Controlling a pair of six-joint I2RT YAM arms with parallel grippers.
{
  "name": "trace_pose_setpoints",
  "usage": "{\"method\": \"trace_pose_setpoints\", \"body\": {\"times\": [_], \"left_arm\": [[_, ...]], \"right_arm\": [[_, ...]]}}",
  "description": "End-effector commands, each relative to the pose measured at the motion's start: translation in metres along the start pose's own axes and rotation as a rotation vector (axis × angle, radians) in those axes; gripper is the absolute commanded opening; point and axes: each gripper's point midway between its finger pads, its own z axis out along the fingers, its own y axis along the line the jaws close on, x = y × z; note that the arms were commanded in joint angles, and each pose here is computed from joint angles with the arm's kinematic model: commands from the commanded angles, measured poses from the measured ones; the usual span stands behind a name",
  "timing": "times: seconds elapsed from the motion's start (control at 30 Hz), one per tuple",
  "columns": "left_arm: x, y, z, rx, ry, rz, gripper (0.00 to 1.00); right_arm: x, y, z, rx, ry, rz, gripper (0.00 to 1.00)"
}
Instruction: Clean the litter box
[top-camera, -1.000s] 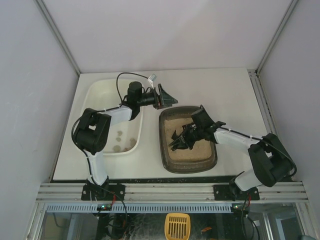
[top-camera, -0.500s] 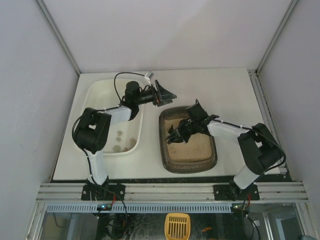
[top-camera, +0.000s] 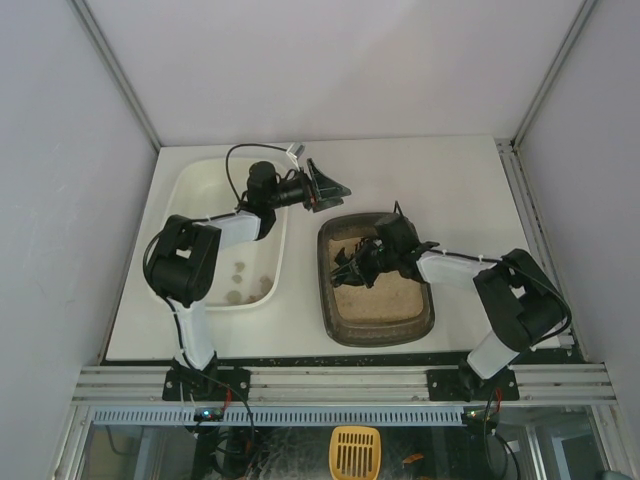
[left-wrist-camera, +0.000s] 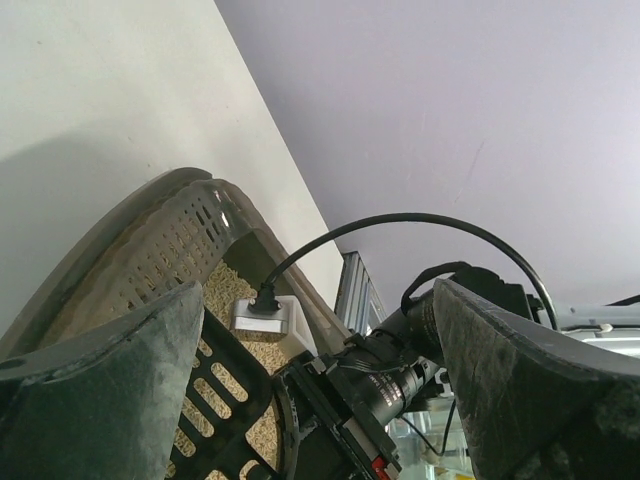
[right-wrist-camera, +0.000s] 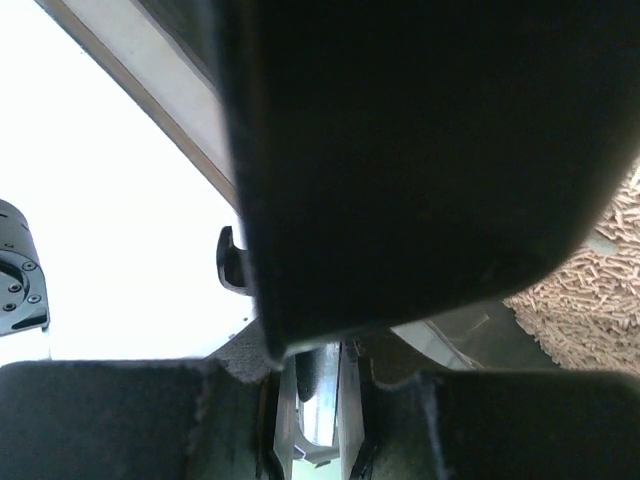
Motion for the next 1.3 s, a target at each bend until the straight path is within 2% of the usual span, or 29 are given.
{"method": "trace_pose_setpoints", "body": {"times": [0.0, 0.27, 0.43, 0.63, 1.03, 1.27], "left_arm": [[-0.002, -0.013, -0.004, 0.044, -0.008, 0.042, 1.0], [-0.005, -0.014, -0.007, 0.042, -0.014, 0.079, 1.0], [-0.006, -0.011, -0.009, 0.019, -0.009, 0.116, 1.0], [-0.006, -0.007, -0.011, 0.001, -0.004, 0.132, 1.0], [-0.006, 0.005, -0.012, -0.041, 0.007, 0.143, 1.0], [-0.005, 0.009, -0.011, -0.046, 0.007, 0.134, 1.0]], "right_arm": [[-0.028, -0.015, 0.017, -0.026, -0.15, -0.003, 0.0], [-0.026, -0.033, 0.019, -0.176, -0.139, -0.057, 0.0], [-0.016, -0.034, 0.022, -0.269, -0.079, -0.129, 0.0], [-0.01, -0.049, 0.027, -0.233, -0.041, -0.127, 0.0], [0.002, -0.056, -0.01, -0.142, -0.106, -0.19, 0.0], [0.008, -0.069, -0.015, -0.076, -0.06, -0.144, 0.0]]}}
